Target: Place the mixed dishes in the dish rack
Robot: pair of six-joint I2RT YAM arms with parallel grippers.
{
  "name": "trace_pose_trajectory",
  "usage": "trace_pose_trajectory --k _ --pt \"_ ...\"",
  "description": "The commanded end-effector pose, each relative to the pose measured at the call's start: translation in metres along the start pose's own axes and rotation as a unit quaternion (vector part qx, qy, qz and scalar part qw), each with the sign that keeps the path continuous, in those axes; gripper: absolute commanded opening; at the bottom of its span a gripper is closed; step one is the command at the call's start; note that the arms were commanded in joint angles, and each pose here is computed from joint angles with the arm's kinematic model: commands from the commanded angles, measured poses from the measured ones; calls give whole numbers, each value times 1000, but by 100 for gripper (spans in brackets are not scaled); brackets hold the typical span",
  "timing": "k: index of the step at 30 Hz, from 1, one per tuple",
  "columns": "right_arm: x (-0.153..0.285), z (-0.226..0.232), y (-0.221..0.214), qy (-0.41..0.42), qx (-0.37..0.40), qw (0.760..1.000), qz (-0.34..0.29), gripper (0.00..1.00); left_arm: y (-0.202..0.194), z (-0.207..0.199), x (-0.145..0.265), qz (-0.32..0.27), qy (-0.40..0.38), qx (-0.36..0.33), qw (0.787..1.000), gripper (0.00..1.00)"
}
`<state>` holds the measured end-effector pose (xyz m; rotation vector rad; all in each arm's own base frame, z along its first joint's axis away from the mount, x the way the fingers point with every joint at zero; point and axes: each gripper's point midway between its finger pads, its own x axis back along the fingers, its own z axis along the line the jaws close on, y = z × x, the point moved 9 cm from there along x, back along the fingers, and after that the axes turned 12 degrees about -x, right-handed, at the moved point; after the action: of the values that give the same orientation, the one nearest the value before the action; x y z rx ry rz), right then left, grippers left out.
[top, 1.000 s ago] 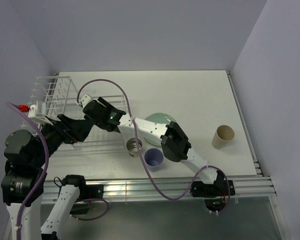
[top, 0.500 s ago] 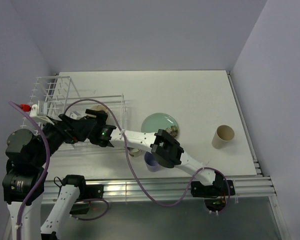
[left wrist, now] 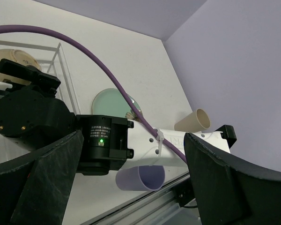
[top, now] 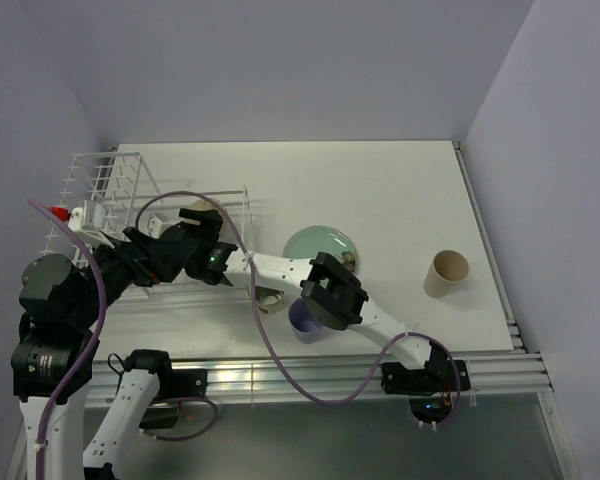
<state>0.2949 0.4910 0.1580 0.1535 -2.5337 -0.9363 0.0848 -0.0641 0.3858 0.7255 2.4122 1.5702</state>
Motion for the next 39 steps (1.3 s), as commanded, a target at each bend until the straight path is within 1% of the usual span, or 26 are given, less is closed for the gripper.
trace_pose_trajectory --k 1,7,10,15,16,17,19,20,22,23,26,28,32,39 --pt "-1 -20 20 -43 -42 998 -30 0 5 -3 0 -16 -17 -17 1000 96" --pt "-9 -18 11 -32 -43 998 -17 6 5 -3 -2 -15 -20 -16 1000 95" --pt "-13 -14 7 -26 -42 999 -12 7 4 -3 -3 -14 -25 -13 1000 96" --pt "-14 -10 7 -10 -48 999 -9 15 4 -3 -4 -16 -28 -12 999 95" --pt "-15 -9 6 -10 -49 999 -8 19 4 -3 -4 -15 -29 -12 999 95" --pt "-14 -9 7 -8 -50 999 -10 33 4 -3 -4 -15 -29 -12 999 95" --pt "-15 -9 6 -8 -49 999 -9 39 4 -3 -4 -16 -28 -13 999 96" --pt "-15 -9 6 -6 -49 999 -9 52 4 -3 -4 -15 -29 -12 999 96" --pt "-15 -8 5 -8 -47 999 -8 61 4 -3 -4 -15 -27 -12 999 96" --pt "-15 -8 5 -8 -48 999 -8 68 3 -3 -4 -14 -28 -12 999 96" --pt "-15 -8 6 -8 -50 999 -9 77 3 -3 -3 -16 -28 -13 999 96" --pt "-15 -9 7 -7 -52 999 -10 79 3 -3 -4 -14 -28 -12 999 96" --pt "-10 -9 10 -2 -53 998 -14 88 3 -2 -4 -15 -27 -12 999 96" --pt "-6 -6 12 -4 -52 999 -15 95 4 -3 -3 -15 -27 -14 999 97"
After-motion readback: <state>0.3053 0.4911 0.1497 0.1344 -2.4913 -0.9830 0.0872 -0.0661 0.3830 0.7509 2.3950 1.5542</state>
